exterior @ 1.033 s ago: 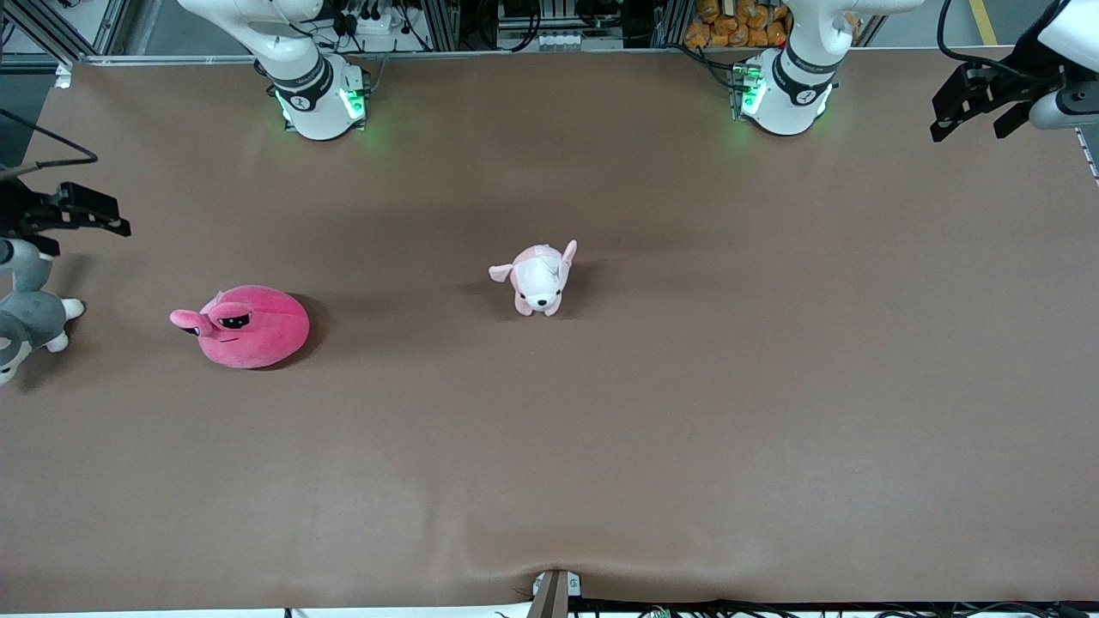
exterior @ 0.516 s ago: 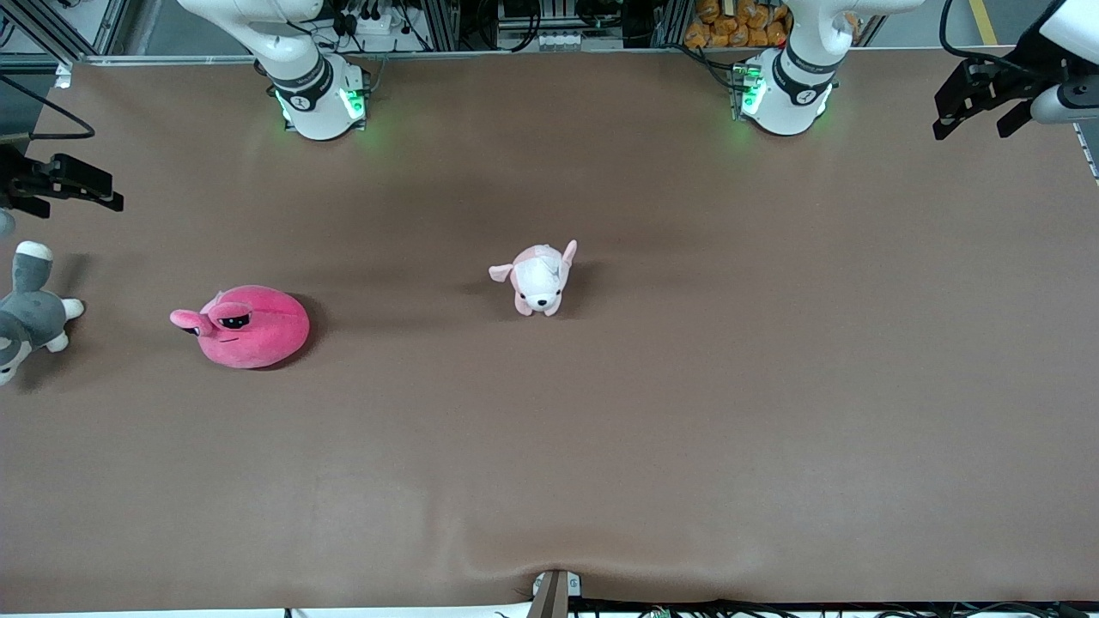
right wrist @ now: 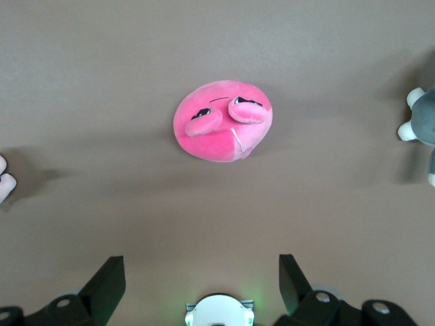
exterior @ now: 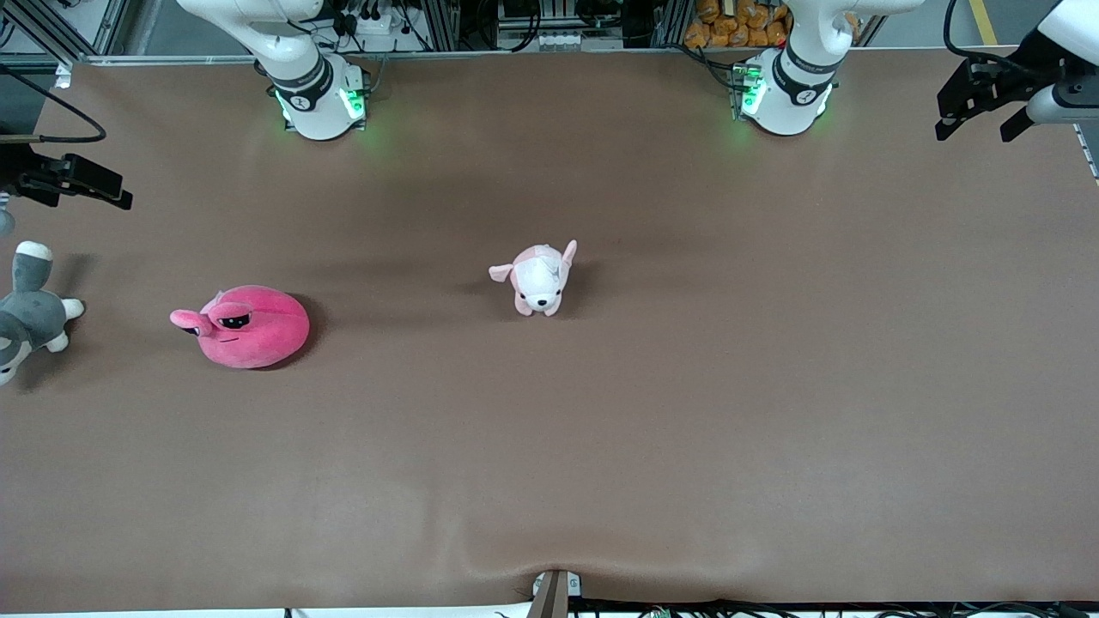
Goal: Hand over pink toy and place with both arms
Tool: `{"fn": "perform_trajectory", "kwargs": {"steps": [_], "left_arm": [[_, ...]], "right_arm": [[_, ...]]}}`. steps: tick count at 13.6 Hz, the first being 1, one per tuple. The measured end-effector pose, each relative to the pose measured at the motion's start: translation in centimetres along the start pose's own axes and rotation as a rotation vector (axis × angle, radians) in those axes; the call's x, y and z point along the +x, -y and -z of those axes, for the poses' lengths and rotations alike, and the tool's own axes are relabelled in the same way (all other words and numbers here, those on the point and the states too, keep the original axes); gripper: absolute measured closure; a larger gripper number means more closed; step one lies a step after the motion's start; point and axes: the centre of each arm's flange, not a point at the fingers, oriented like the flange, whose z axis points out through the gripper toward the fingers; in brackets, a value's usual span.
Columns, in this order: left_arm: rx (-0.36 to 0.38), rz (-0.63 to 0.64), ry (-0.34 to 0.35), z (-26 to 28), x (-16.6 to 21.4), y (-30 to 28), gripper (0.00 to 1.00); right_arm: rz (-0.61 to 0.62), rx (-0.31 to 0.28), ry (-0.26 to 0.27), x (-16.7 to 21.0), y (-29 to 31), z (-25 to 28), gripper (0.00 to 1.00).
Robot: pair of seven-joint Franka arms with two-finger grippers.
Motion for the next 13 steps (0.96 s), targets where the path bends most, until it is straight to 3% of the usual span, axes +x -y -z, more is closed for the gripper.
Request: {"fn": "perform_trajectory", "kwargs": {"steps": [7,13], "left_arm": [[-0.023,0.005,-0.009,-0.1,0.4,1.1,0.26],[-0.024,0.008,-0.007,-0.2,0.8,1.4,0.26]], "right_arm": [[-0.003,-0.001,-0.039,-1.1,0.8,2.0,0.0],[-0.001,-0.002,-0.039,-1.1,0.9,2.0,0.0]]}}
